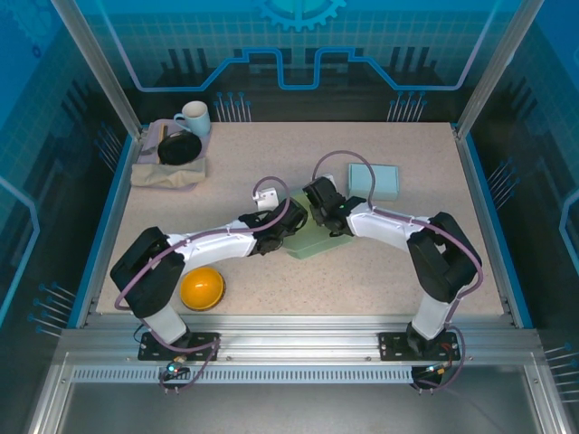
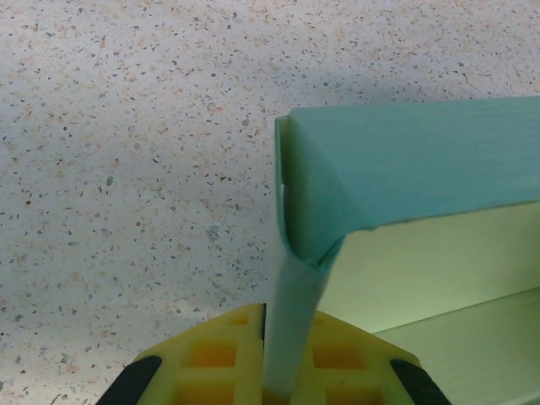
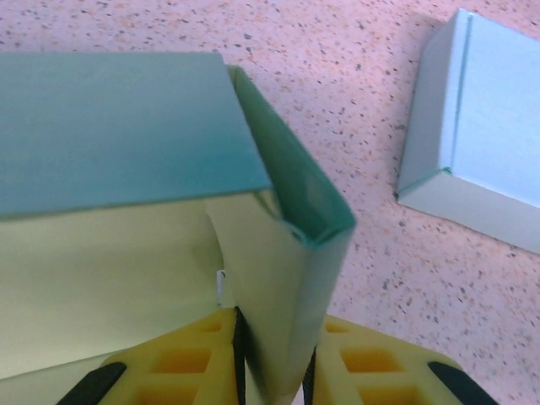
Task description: Fold the paper box
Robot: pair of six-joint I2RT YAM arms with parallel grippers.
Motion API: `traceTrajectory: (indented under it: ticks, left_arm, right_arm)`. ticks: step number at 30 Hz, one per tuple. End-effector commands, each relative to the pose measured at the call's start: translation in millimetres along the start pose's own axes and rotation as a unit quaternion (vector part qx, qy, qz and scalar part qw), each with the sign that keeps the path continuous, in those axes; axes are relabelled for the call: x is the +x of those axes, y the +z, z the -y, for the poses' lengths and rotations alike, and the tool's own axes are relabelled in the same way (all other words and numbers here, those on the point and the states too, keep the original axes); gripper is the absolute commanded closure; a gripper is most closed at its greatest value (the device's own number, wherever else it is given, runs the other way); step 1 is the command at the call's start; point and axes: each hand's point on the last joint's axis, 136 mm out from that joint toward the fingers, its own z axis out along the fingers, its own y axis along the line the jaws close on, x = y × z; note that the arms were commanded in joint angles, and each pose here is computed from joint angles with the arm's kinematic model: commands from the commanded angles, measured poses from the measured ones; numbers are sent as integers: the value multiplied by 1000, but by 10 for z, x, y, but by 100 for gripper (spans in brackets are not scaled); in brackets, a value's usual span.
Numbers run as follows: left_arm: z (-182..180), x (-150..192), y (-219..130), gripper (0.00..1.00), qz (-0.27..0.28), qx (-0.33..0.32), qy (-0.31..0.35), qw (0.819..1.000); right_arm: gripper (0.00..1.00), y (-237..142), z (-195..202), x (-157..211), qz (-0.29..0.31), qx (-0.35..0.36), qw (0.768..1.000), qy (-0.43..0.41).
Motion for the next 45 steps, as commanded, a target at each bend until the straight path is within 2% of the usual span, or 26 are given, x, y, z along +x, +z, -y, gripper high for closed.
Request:
traceTrajectory:
  ticks: [1, 4, 7, 9, 14, 20, 23, 24, 27, 30, 35, 39, 42, 45]
  left_arm:
    - [-468, -143, -77, 96, 34, -94, 14, 995]
    - [-448, -127, -66, 96, 32, -90, 14, 995]
    - [-405, -109, -45, 96, 30, -84, 17, 996]
    - [-378, -100, -26, 96, 29, -81, 22, 996]
    - [-292, -104, 19, 96, 26, -72, 44, 996]
    - [-107, -175, 43, 95, 41, -33, 89, 995]
    - [185, -185, 57, 95, 52, 42, 150, 986]
    - [306, -160, 44, 96, 53, 77, 177, 980]
    - [718, -64, -139, 97, 61, 208, 284, 934]
    - [843, -54, -270, 97, 23, 257, 354, 899]
    - [808, -30, -393, 97, -45, 276, 444, 851]
    - [835, 41, -581, 97, -94, 301, 493, 810]
    - [737, 26, -692, 97, -128, 289, 547, 775]
    - [549, 63, -737, 97, -139, 256, 644, 707]
  right_arm:
    - [76, 9, 767, 262, -46, 180, 983, -15]
    - [73, 17, 632, 207, -41, 137, 990, -6]
    - [66, -20, 221, 86, -13, 5, 1000, 6]
    - [60, -142, 22, 2, 5, -64, 998, 24]
    - [47, -502, -224, -122, 26, -168, 985, 27]
    - [38, -1098, -134, -124, 47, -234, 971, 25]
    - [32, -1394, 50, -183, 65, -243, 967, 28]
    - [32, -1444, 115, -186, 64, -242, 968, 29]
    - [32, -1599, 373, -206, 66, -227, 971, 36]
    - [32, -1692, 635, -199, 78, -205, 974, 48]
    - [30, -1820, 990, -166, 108, -171, 976, 79]
    - [29, -1878, 1046, -110, 120, -171, 974, 86]
    - [29, -1918, 1107, -70, 128, -162, 974, 90]
    - [28, -1963, 1178, -31, 141, -154, 972, 106]
